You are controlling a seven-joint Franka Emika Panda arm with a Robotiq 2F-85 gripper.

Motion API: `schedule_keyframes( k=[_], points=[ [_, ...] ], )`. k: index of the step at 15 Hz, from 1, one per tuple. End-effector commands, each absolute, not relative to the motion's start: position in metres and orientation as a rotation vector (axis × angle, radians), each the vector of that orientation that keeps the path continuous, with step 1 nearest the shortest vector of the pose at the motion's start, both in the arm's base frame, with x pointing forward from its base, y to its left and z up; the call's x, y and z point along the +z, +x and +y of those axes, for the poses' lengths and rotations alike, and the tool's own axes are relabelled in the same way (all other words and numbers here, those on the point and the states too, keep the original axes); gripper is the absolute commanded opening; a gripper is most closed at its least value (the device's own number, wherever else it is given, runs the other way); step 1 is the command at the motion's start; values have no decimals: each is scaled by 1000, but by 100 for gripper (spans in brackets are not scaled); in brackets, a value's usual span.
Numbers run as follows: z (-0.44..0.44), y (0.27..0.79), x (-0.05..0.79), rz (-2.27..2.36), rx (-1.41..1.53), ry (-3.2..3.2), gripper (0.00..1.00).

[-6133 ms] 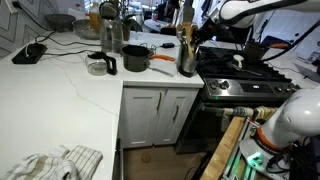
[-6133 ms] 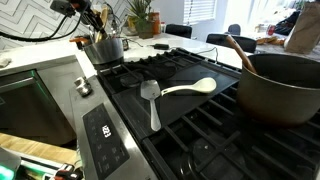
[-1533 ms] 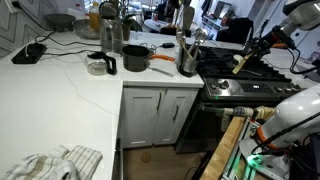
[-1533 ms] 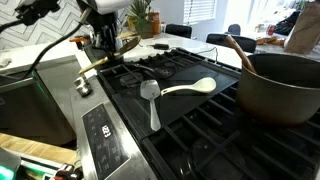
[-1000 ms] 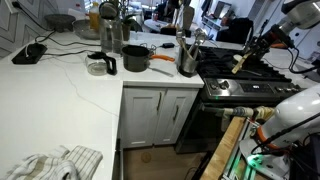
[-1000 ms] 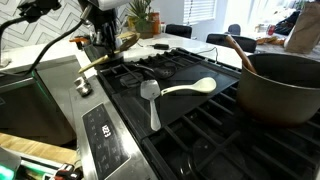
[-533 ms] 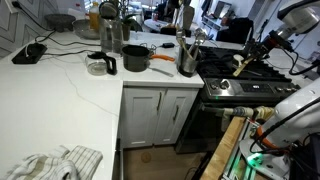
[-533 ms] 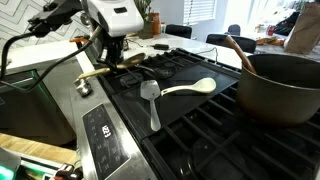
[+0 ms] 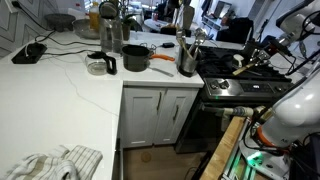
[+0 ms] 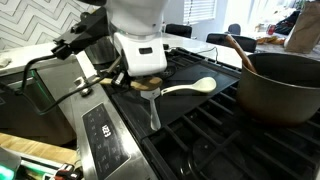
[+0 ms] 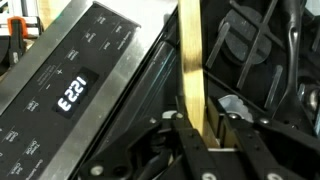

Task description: Remove the wooden spoon from the silver holder and put it on the stove.

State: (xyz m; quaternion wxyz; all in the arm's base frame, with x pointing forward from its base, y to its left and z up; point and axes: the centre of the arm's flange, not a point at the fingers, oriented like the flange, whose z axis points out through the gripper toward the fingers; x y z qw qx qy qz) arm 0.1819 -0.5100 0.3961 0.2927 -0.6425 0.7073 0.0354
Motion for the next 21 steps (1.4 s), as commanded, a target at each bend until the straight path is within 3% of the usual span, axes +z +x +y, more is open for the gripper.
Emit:
schedule_keyframes(
  k=[1, 6, 7, 8, 15, 16, 21],
  points=[
    [-552, 184, 367, 1963, 170, -1612, 7],
    [-572, 185, 339, 2026, 233, -1559, 7],
    [-575, 186, 335, 2033, 241, -1561, 16],
    [-577, 188, 334, 2039, 249, -1558, 45],
    [-561, 202, 372, 1978, 197, -1684, 96],
    [-554, 205, 383, 1957, 179, -1742, 100],
    [-492, 220, 451, 1857, 71, -2099, 100]
  ],
)
